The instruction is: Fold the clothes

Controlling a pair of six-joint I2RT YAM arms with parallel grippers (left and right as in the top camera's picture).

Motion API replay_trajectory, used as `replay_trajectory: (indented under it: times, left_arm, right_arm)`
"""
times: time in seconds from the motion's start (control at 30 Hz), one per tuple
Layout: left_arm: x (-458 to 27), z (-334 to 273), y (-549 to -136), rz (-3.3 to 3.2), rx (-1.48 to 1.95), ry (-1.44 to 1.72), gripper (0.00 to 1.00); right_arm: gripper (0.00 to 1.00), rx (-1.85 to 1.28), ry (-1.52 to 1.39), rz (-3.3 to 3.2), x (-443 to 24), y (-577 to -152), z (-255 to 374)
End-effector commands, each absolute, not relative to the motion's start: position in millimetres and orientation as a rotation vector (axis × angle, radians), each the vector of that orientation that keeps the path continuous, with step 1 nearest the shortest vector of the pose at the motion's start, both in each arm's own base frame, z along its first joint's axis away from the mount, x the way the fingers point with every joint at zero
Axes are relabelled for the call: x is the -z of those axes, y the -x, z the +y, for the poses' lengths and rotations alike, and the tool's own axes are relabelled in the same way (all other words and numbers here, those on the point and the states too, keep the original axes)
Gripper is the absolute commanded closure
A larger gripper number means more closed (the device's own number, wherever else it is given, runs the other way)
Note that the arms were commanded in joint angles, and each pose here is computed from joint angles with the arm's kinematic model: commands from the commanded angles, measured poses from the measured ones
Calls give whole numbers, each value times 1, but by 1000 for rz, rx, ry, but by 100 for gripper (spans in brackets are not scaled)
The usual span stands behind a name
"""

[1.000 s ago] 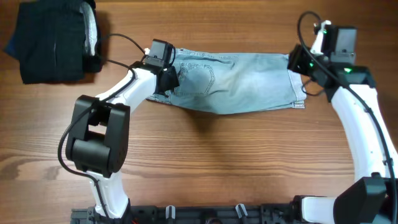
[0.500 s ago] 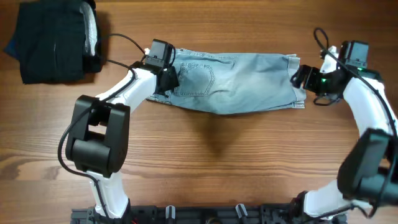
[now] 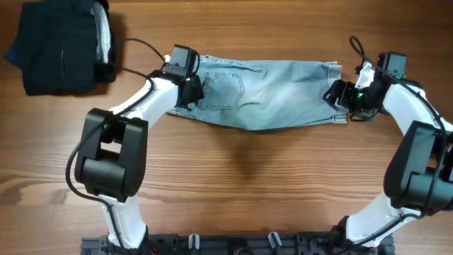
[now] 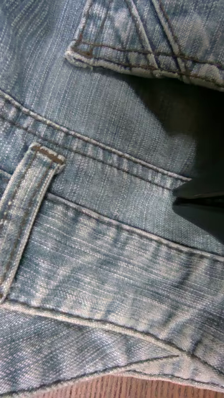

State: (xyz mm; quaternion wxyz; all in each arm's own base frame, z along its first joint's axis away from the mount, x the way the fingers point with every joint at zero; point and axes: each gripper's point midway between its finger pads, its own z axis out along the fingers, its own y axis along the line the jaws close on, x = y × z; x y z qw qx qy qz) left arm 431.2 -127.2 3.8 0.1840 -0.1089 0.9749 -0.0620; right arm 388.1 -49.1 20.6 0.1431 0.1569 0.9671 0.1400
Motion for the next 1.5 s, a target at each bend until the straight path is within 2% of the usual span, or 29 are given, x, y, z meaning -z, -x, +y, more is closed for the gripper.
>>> replay_trajectory:
  times: [0.0, 0.07, 0.17, 0.27, 0.37, 0.4, 0.47, 0.5, 0.53, 0.7, 0.87, 1.07, 1.27, 1.33, 1.47]
  left_arm:
    - [26, -140, -405, 2860, 225, 289, 96]
    - [26, -140, -405, 2860, 225, 289, 96]
    - [26, -140, -404, 2860, 225, 290, 96]
    - [26, -140, -405, 2860, 225, 290, 96]
    - [26, -140, -405, 2859, 225, 289, 96]
    - [26, -140, -405, 2860, 225, 290, 96]
    - [26, -140, -405, 2860, 225, 290, 96]
    - [26, -140, -404, 2860, 225, 290, 96]
    - [26, -140, -405, 2859, 225, 289, 96]
    - [15, -142, -408, 2833, 250, 284, 96]
    - [-58, -147, -423, 2668, 332, 257, 96]
    - [-151, -131, -415, 2485, 317, 262, 96]
    - [-190, -123, -392, 2439, 333, 261, 96]
    - [-196, -121, -387, 2439, 333, 260, 96]
    - [-204, -118, -377, 2437, 334, 260, 96]
  right_arm:
    - [9, -397, -494, 2853, 1, -373, -47]
    - [9, -450, -495, 2869, 9, -370, -41]
    - [16, -567, -480, 2852, 12, -372, -28]
    - [36, -704, -451, 2816, 6, -376, -13]
    - [48, -789, -428, 2781, 0, -380, -5]
    - [54, -812, -421, 2767, -2, -382, -2]
    - [73, -817, -419, 2755, -3, -384, -2]
    - [90, -814, -417, 2751, -3, -385, -2]
    - [96, -812, -418, 2746, -3, -386, -3]
    - [96, -812, -440, 2732, -7, -391, -4]
    - [96, -717, -461, 2696, -28, -400, -15]
    - [96, -316, -458, 2563, -105, -398, -58]
    - [96, -129, -374, 2338, -200, -383, -72]
    - [96, -126, -288, 2312, -215, -379, -65]
    - [96, -162, -66, 2352, -212, -375, -29]
